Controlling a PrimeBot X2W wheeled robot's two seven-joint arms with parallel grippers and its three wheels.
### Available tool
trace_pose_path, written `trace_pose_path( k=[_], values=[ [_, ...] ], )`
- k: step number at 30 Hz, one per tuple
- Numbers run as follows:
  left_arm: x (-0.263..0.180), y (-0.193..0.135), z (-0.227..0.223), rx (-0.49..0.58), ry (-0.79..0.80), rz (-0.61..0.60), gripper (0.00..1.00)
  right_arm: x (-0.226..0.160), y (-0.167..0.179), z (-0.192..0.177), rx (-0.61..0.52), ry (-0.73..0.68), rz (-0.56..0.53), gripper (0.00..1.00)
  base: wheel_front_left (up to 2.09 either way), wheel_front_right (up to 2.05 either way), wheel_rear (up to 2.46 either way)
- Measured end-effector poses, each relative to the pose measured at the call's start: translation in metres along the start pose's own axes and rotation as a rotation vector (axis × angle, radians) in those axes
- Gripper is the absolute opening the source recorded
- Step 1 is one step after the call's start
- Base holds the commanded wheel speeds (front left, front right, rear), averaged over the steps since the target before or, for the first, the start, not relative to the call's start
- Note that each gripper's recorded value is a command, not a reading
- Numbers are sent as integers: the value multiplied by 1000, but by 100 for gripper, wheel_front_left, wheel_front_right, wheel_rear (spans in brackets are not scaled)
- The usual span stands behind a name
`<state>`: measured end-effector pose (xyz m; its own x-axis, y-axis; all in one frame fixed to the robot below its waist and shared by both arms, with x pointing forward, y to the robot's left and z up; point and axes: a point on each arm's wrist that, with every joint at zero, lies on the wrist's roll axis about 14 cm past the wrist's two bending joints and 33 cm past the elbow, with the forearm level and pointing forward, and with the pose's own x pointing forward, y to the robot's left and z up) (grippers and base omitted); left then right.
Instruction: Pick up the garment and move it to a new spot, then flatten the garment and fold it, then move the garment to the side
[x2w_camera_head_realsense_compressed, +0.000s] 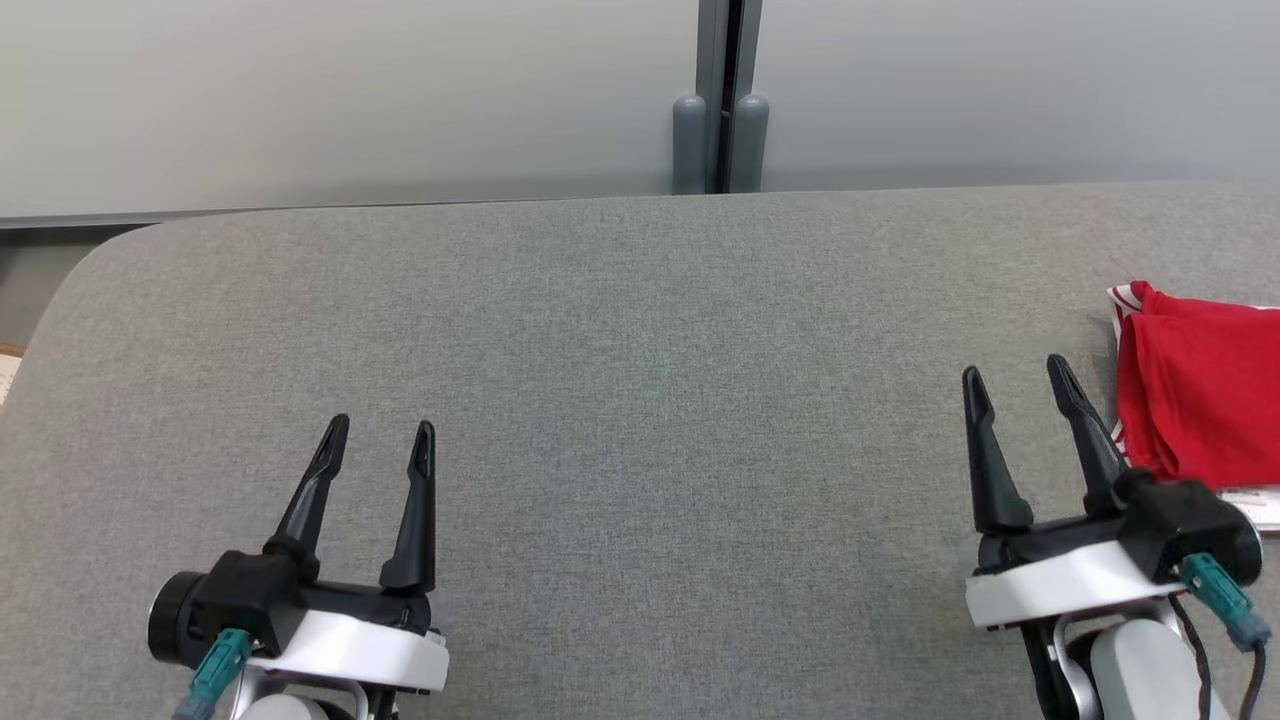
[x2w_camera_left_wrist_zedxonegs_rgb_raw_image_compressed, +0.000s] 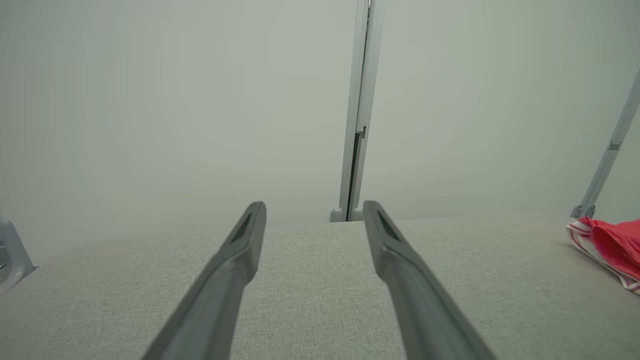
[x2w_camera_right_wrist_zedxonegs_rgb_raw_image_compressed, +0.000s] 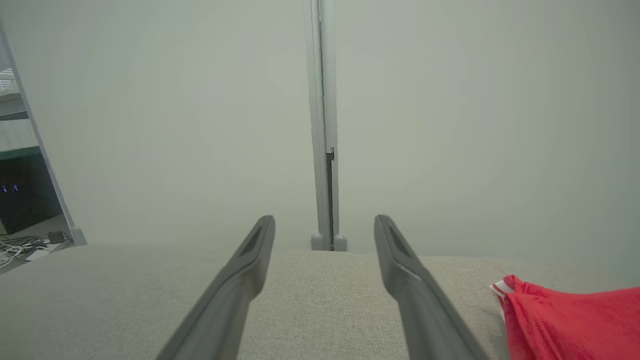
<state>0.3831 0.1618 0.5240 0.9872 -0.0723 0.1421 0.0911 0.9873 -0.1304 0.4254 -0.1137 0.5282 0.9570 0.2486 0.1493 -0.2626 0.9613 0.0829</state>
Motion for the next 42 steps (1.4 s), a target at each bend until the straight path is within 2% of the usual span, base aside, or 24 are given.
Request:
trace_pose_path(
  k=[6, 10, 14, 29, 36, 42],
  values=[
    [-12, 5, -10, 3, 35, 36, 100, -22, -4, -11, -48, 42, -19, 100, 0, 0, 0],
    [-13, 6, -12, 5, 42, 45, 100, -26, 2, -12, -19, 40, -12, 100, 0, 0, 0],
    [-10, 5, -4, 10, 16, 39, 100, -26, -2, -10, 11, 32, -30, 100, 0, 0, 0],
    [-13, 8, 4, 4, -8, 44, 100, -23, 0, -6, 8, 20, -22, 100, 0, 0, 0],
    [-17, 2, 0, -38, 3, 5, 100, -23, 4, -4, 9, 16, -9, 100, 0, 0, 0],
    [-19, 6, 2, -60, -4, 17, 100, -23, 6, -4, 9, 16, -4, 100, 0, 0, 0]
  ],
)
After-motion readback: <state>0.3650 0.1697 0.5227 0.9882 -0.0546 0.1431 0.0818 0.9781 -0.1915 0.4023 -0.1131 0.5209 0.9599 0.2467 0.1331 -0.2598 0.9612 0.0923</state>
